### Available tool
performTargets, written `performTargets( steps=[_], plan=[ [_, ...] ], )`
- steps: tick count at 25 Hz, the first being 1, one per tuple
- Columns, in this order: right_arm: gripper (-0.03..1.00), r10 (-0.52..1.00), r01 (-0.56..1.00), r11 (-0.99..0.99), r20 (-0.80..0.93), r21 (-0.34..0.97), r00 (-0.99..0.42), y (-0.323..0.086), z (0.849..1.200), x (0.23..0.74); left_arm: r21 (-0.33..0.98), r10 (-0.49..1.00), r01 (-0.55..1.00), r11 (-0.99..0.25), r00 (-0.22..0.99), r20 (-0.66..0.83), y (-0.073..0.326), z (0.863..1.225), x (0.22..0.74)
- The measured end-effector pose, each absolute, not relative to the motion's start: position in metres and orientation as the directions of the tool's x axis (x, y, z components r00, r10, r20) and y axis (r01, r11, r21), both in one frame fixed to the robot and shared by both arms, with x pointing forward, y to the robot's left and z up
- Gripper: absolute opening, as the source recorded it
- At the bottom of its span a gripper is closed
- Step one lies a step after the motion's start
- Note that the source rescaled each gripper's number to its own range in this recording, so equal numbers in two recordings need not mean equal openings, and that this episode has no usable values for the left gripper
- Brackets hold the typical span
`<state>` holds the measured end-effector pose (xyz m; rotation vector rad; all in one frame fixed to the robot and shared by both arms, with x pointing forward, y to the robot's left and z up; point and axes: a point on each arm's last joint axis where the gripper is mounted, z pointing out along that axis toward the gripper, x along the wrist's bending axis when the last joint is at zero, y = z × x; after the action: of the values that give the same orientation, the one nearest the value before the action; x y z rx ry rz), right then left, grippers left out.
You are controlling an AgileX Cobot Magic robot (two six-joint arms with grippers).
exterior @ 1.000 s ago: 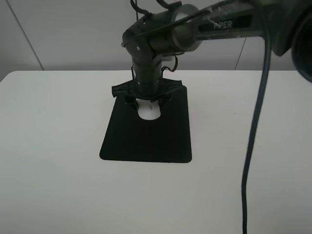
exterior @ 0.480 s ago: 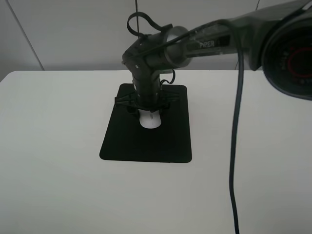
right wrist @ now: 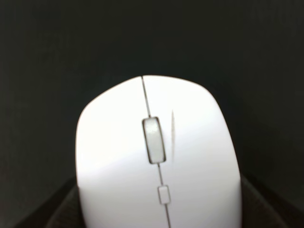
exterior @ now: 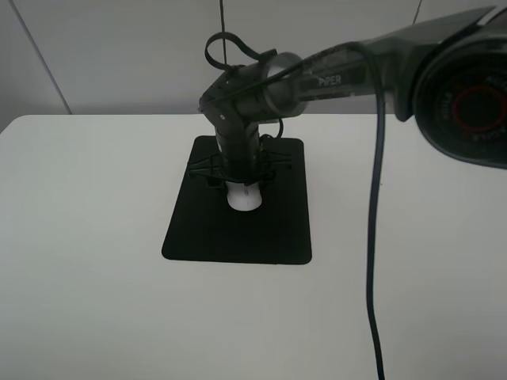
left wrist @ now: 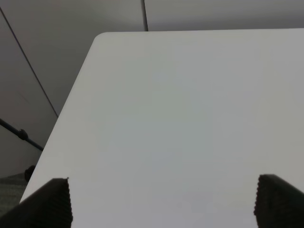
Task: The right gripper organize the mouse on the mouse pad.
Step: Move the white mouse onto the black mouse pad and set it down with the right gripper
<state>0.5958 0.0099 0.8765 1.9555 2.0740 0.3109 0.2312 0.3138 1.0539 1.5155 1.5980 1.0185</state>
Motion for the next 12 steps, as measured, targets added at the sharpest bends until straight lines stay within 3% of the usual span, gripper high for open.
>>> performTargets(
  steps=[12],
  plan=[
    [0.0, 0.995, 0.934, 0.089, -0.078, 0.345, -0.065, 0.0086, 0.8708, 0.5973, 0.895, 0.997, 0.447, 0.006, -0.07, 0.028, 0.3138, 1.0539, 0.2312]
  ],
)
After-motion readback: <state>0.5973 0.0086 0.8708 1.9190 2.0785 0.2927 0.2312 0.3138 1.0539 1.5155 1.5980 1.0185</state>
